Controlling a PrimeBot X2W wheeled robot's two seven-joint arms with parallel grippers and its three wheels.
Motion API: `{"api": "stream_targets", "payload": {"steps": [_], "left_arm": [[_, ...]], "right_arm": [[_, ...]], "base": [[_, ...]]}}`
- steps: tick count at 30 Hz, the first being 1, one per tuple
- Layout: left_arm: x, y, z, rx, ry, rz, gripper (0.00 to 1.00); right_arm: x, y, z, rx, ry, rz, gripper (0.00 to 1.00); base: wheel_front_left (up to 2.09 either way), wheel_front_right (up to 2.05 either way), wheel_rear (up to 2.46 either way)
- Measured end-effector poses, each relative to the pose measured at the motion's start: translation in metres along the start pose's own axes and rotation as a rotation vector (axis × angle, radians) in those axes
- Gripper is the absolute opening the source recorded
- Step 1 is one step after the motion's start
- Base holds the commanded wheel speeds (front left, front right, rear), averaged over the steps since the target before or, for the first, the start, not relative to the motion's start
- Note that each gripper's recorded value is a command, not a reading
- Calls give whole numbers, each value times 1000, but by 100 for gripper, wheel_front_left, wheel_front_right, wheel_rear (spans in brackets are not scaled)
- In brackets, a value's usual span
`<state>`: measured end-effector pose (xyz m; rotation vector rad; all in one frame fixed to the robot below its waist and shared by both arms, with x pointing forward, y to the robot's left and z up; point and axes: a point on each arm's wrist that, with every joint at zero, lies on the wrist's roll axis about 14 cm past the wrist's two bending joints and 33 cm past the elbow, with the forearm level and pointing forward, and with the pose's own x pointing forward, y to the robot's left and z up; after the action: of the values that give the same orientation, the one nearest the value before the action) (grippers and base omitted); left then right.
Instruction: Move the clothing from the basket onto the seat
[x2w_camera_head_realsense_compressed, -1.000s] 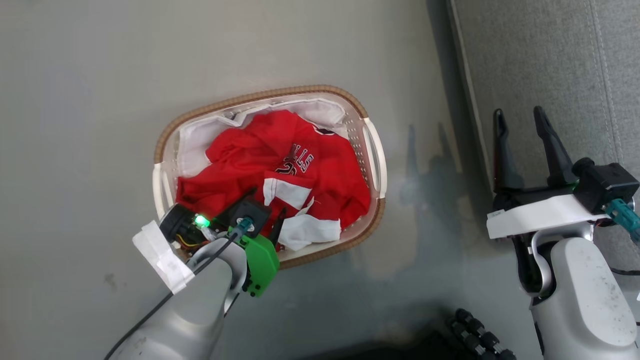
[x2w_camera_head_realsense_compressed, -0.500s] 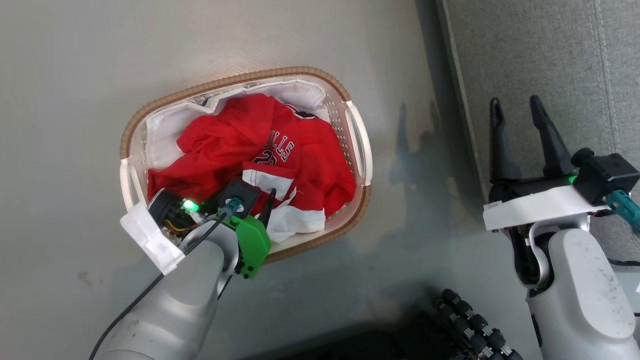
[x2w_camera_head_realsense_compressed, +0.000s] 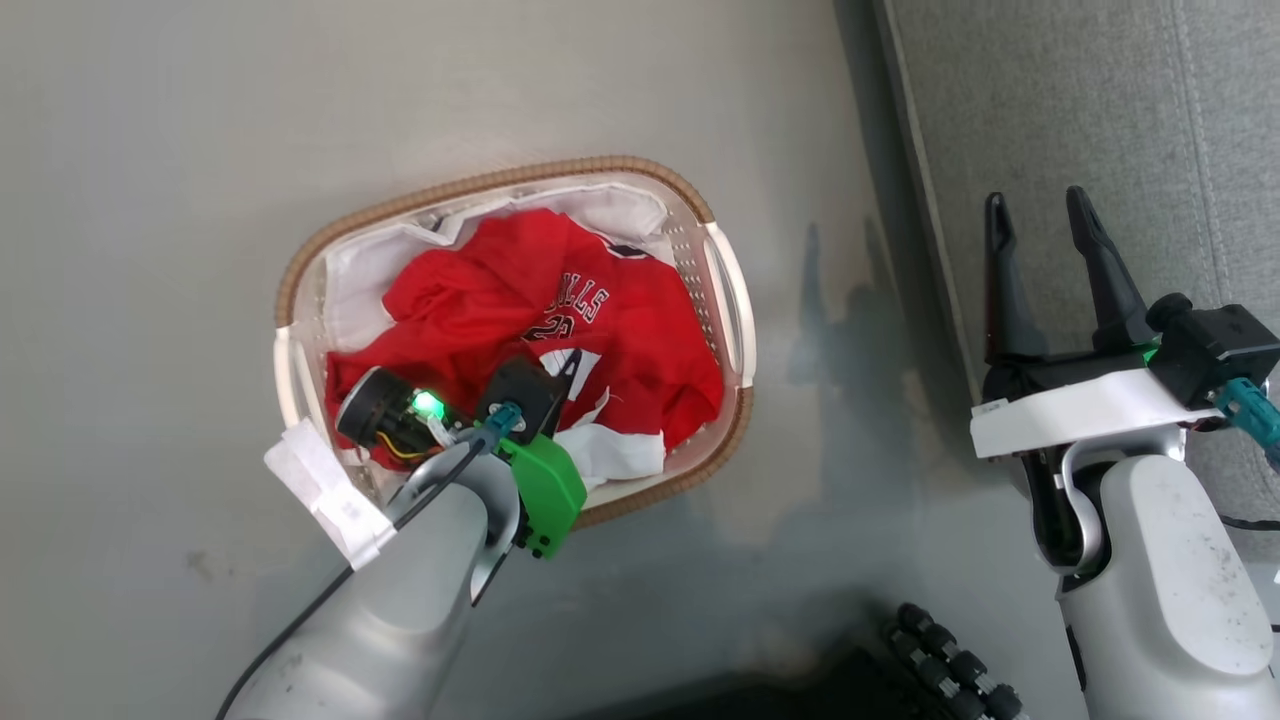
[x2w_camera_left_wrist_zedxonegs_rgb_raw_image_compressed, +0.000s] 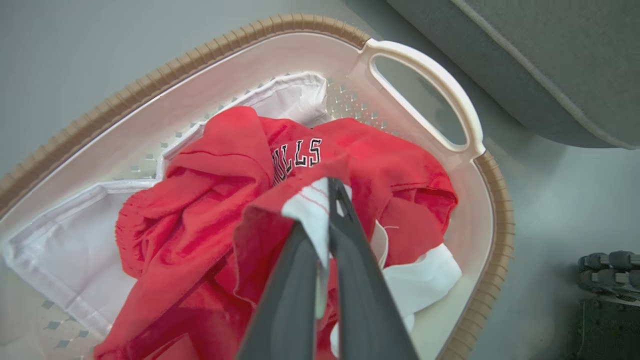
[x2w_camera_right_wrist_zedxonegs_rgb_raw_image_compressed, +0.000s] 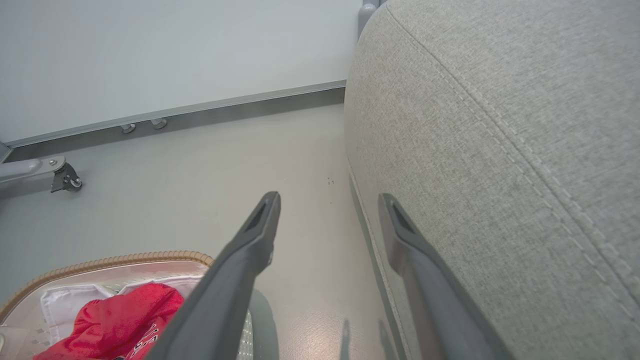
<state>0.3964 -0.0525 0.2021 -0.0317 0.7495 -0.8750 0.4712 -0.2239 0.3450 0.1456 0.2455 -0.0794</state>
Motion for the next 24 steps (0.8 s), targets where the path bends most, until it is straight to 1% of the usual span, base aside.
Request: {"api": "stream_targets", "payload": {"steps": [8,17,20,24], "left_arm": [[-26,-8,35,18,-102,36,0],[-75,-29,91,35,-287,85,0],[-95,-33,112,77,-353,112,0],[-125,-34,139,173,-434,152,0]], "right_arm": [[-10,9,24,-18,-48,23,100],[-39,25,52,-20,-98,61,100],[-51,31,61,-17,-117,75,100],[-68,38,73,-10,-146,96,100]], "base": [[0,0,0],[0,0,0],[0,0,0],[0,0,0]]}}
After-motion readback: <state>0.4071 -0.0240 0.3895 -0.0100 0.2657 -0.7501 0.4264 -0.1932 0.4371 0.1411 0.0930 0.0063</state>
